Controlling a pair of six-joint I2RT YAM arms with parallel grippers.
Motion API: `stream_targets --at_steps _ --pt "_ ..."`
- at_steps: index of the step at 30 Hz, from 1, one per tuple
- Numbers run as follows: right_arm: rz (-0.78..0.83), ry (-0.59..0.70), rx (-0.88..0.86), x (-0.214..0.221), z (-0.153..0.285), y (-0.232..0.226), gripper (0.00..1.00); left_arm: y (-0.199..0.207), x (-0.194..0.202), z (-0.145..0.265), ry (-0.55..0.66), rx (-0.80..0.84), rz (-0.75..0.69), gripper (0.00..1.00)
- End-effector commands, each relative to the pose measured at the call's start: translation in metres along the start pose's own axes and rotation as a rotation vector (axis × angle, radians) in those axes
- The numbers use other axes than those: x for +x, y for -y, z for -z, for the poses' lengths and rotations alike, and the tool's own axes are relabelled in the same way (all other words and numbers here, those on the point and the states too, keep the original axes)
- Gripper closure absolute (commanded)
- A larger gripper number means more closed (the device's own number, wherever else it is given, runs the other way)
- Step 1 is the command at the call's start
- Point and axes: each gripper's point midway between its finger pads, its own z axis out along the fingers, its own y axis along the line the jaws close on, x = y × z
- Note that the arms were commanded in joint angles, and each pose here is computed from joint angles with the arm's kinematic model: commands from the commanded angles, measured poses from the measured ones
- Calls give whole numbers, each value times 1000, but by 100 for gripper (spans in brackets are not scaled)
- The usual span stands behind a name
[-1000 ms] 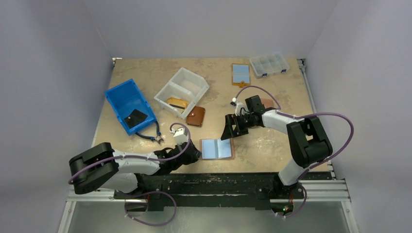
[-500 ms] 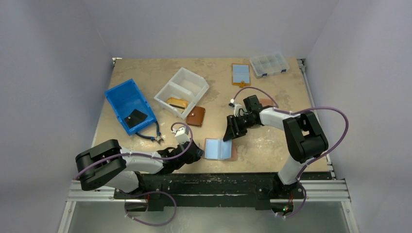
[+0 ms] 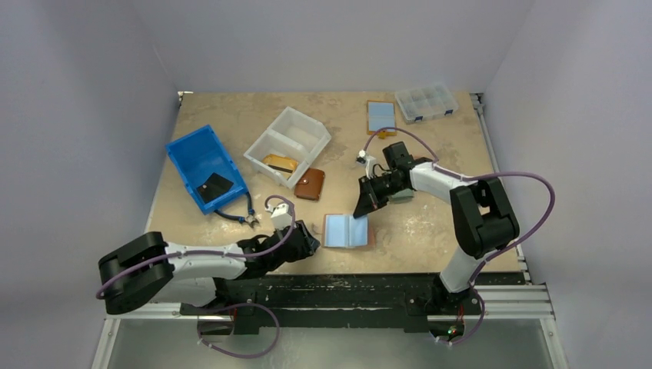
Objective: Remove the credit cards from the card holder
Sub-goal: Pick up the card holder from the center of the board.
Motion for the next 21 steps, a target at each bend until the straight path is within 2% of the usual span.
stream_targets --at_steps 1,3,8,15,16,19,21 --pt "179 82 65 -41 22 -3 100 -20 -1 17 -25 -45 -109 54" --pt "224 114 158 -60 30 9 100 -18 -5 23 -22 -36 -123 49" --pt "341 243 481 -139 76 54 100 -20 -13 37 -7 -27 -124 47" --pt "385 383 691 -231 119 93 100 -19 -18 45 15 7 -106 45" --pt "374 410 741 -242 124 102 95 -19 -18 46 15 7 -108 45" --pt "314 455 863 -266 140 129 61 -18 -18 48 8 7 -114 44" --pt "266 476 908 -273 150 142 53 -17 -18 49 6 13 -114 44"
